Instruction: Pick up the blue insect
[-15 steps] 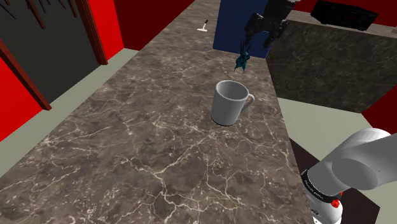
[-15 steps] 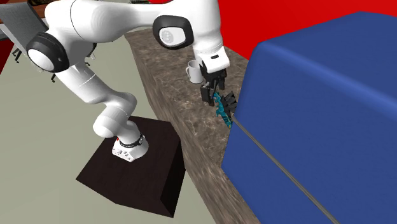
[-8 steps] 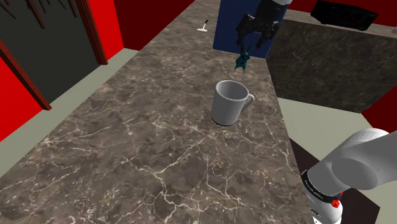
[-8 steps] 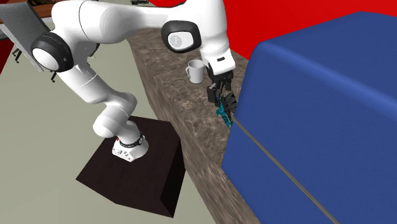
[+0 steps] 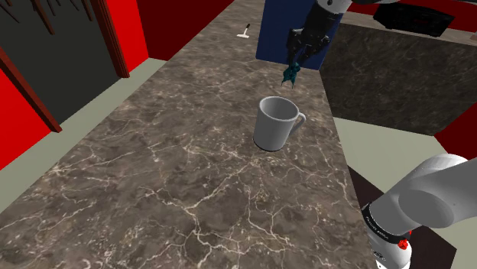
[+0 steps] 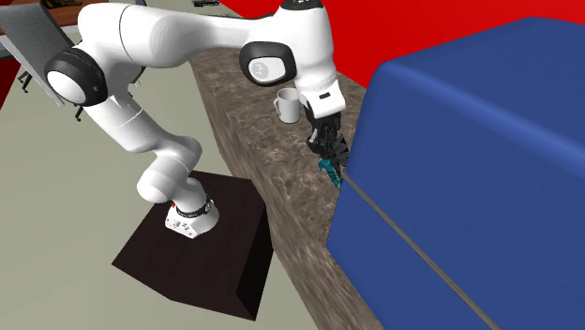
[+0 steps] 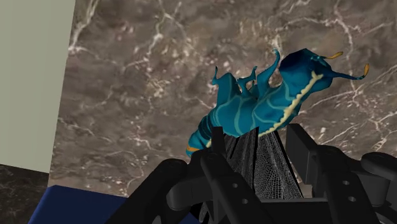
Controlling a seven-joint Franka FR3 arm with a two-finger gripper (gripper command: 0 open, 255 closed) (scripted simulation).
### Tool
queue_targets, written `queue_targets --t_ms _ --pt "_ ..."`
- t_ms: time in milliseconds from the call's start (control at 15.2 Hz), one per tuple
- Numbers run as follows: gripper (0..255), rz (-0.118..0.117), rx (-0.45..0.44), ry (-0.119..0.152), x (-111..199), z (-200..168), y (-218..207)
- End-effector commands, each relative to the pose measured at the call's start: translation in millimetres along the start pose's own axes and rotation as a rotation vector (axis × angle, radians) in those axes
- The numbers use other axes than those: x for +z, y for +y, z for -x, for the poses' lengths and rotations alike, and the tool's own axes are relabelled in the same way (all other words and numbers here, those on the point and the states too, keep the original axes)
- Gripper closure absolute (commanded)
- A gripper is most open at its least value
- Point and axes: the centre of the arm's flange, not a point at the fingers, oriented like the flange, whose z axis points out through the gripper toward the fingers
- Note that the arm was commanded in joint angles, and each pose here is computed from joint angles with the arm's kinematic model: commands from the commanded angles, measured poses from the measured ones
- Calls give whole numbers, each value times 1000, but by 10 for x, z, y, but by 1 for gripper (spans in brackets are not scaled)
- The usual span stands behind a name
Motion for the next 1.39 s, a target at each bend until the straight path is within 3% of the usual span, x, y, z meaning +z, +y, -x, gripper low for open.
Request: queue_targets --t_ms 0,330,1320 --pt "255 0 0 -2 9 0 -1" --pt "255 0 0 -2 15 1 -6" --pt "255 0 0 -2 -752 -167 -108"
